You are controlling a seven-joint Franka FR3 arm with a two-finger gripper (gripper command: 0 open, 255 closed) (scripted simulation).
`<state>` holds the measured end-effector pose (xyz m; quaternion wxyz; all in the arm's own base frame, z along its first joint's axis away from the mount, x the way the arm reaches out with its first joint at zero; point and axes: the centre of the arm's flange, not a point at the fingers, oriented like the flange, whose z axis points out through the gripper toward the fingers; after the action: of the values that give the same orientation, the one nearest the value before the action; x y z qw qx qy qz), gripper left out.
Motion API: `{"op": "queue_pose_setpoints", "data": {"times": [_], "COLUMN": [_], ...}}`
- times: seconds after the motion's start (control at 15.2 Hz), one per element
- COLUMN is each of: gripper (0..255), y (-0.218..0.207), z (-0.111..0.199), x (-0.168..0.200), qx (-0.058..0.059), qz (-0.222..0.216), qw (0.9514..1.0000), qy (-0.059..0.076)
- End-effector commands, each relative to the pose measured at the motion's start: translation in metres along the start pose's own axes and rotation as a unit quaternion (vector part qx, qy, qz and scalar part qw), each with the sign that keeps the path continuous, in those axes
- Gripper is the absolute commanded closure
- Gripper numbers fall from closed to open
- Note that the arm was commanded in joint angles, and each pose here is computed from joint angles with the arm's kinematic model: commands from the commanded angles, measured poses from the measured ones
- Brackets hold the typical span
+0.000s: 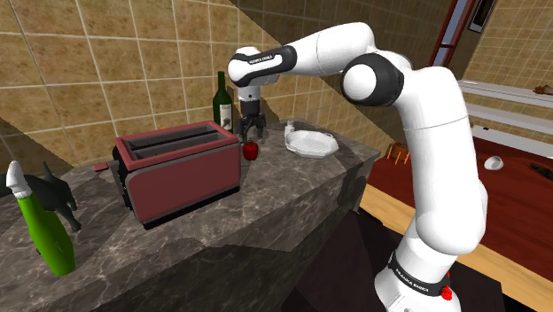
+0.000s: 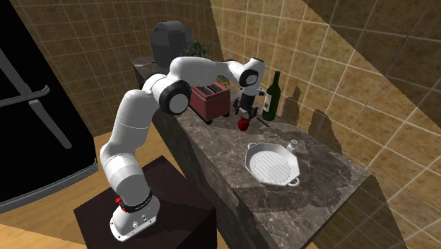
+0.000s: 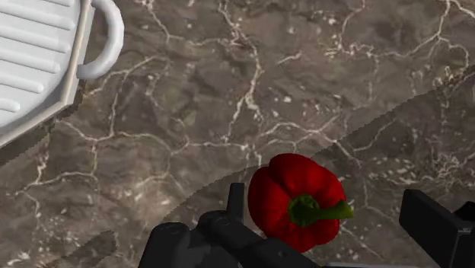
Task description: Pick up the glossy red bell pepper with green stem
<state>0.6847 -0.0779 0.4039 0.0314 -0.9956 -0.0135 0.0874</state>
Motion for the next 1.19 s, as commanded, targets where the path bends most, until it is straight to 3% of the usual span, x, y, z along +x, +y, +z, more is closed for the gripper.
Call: {"op": "queue_pose_setpoints", "data": {"times": [0.0,0.59,0.66,1.12], "gripper": [0,0,255,255], "y": [0.005,0.008,0.008,0.008], "z": [0.010,0.049,0.049,0.049], "x": [0.018,0.025,0.024,0.024], "qx": [0.004,0.004,0.004,0.004], "qz": [0.000,0.000,0.000,0.000], "qw": [1.0000,1.0000,1.0000,1.0000], "qy": [-0.004,-0.004,-0.004,-0.004]}}
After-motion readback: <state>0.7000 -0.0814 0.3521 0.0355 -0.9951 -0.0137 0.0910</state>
